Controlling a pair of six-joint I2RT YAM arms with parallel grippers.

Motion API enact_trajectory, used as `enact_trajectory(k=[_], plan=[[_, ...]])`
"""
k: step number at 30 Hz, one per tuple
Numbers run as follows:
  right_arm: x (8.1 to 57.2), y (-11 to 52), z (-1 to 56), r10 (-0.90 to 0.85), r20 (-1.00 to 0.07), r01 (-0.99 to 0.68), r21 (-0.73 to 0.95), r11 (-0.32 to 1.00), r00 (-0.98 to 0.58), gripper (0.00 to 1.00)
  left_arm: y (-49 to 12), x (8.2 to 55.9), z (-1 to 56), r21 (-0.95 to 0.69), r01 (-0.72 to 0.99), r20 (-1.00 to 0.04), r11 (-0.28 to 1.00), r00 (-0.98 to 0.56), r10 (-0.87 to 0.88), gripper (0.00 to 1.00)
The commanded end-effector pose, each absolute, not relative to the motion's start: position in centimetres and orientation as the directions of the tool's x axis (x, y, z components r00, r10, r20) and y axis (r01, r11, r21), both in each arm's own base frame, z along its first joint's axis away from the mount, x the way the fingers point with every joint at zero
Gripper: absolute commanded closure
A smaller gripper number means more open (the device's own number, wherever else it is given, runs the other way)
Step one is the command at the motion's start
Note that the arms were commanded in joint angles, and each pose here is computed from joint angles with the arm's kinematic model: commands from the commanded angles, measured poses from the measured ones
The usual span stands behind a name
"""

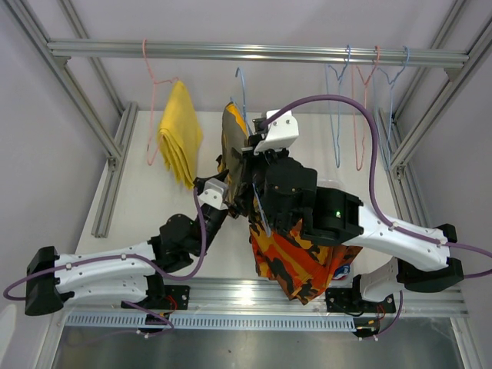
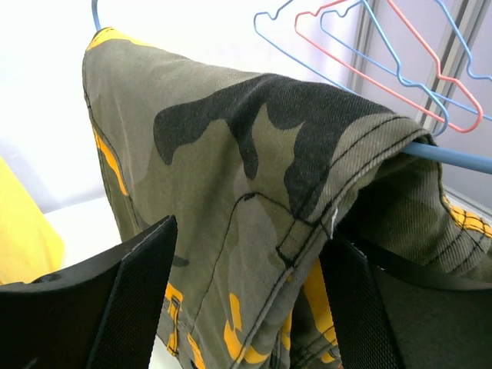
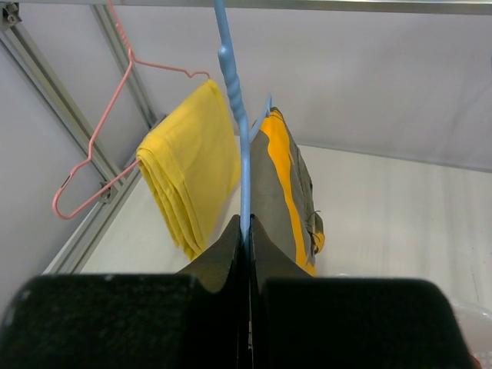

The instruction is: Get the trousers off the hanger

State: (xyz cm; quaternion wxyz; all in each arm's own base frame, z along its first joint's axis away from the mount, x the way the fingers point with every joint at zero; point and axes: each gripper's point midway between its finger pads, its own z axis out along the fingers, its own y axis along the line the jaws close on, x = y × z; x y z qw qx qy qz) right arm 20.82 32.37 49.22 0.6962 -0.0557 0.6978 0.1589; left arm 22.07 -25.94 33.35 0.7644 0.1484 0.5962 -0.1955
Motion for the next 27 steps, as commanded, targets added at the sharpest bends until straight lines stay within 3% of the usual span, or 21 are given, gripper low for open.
enact_trajectory(k=[1, 27], plan=[[20.0, 29.8, 54.6, 0.383, -0.924, -0.315, 0.364, 0.877, 0.000, 1.00, -25.4, 22.4, 34.2, -0.019, 0.450, -0.962, 0.893, 0.234, -0.138, 0.24], [20.1, 29.6, 53.6, 0.371, -0.929, -0.303, 0.353, 0.885, 0.002, 1.00, -24.2, 21.9, 36.1, -0.057, 0.461, -0.945, 0.886, 0.261, -0.197, 0.25]])
